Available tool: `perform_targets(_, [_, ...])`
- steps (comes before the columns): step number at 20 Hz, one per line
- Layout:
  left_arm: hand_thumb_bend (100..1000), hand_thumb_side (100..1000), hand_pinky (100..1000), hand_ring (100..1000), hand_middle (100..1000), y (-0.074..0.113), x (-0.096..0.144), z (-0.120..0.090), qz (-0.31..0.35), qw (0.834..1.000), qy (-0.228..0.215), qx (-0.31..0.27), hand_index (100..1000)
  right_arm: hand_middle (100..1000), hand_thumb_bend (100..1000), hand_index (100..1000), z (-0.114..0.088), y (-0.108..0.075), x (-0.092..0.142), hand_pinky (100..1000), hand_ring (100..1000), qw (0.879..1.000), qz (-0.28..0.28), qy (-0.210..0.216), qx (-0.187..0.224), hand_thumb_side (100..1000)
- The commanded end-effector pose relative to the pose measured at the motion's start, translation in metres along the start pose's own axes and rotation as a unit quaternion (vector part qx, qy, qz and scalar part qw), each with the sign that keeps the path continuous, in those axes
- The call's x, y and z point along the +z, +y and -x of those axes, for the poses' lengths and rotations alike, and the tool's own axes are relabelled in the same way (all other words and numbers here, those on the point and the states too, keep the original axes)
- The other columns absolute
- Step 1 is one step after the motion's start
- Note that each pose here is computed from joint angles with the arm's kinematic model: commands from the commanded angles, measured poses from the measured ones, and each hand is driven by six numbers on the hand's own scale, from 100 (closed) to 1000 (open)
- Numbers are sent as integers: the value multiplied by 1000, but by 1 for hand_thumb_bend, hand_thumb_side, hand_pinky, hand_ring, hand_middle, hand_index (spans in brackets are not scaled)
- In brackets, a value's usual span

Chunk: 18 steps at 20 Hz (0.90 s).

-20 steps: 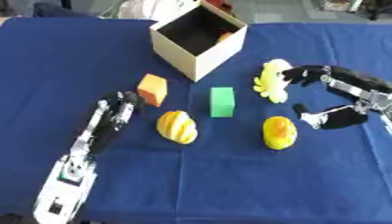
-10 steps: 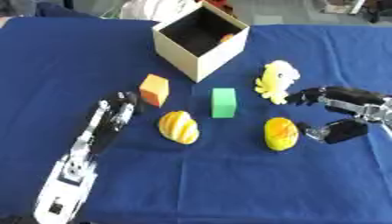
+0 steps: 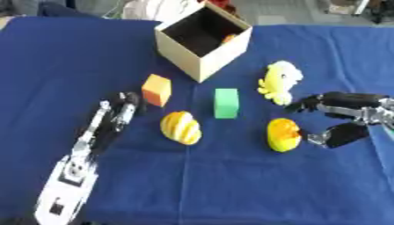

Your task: Pick up objects on the table and place them in the box.

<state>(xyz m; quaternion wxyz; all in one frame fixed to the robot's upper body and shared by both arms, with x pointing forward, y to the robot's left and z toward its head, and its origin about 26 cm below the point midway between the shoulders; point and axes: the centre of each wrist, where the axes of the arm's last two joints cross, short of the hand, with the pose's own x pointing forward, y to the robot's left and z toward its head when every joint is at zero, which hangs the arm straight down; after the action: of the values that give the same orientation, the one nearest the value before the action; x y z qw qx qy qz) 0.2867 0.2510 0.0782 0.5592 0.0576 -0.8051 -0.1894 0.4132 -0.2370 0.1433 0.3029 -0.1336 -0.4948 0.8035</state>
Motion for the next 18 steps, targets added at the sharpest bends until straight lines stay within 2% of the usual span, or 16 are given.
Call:
perform_targets(1, [100, 783, 664, 573, 514, 5, -2, -5, -1, 1000, -12, -5, 649, 859, 100, 980, -1, -13, 5, 849, 870, 999, -6, 6, 46, 647])
perform_targets(10, [100, 782, 665, 574, 514, 5, -2, -6, 0, 1000, -13, -5, 650, 852, 100, 979, -15, -20, -4, 867, 877, 994, -27, -11, 109, 662])
perform_targets(12, [100, 782, 665, 574, 514, 5, -2, -6, 0, 1000, -13, -5, 650, 840, 100, 970, -19, -23, -6, 871, 877, 991, -34, -17, 129, 637])
perform_targets(13, [100, 783, 665, 574, 514, 5, -2, -6, 0, 1000, -13, -5, 650, 832, 100, 960, -21, -24, -7, 871, 876, 990, -37, -20, 137, 614])
perform_targets(15, [100, 784, 665, 574, 514, 5, -1, -6, 0, 1000, -12, -4, 650, 816, 100, 917, -24, -25, -9, 865, 865, 988, -37, -29, 146, 504])
perform_targets(16, [100, 784, 665, 574, 514, 5, -1, -5, 0, 1000, -12, -4, 650, 806, 100, 886, -25, -25, -9, 860, 855, 988, -34, -33, 146, 410])
perform_targets(18, [100, 786, 665, 574, 514, 5, -1, -5, -1, 1000, -12, -4, 650, 782, 100, 795, -25, -24, -9, 850, 843, 989, -20, -41, 138, 360])
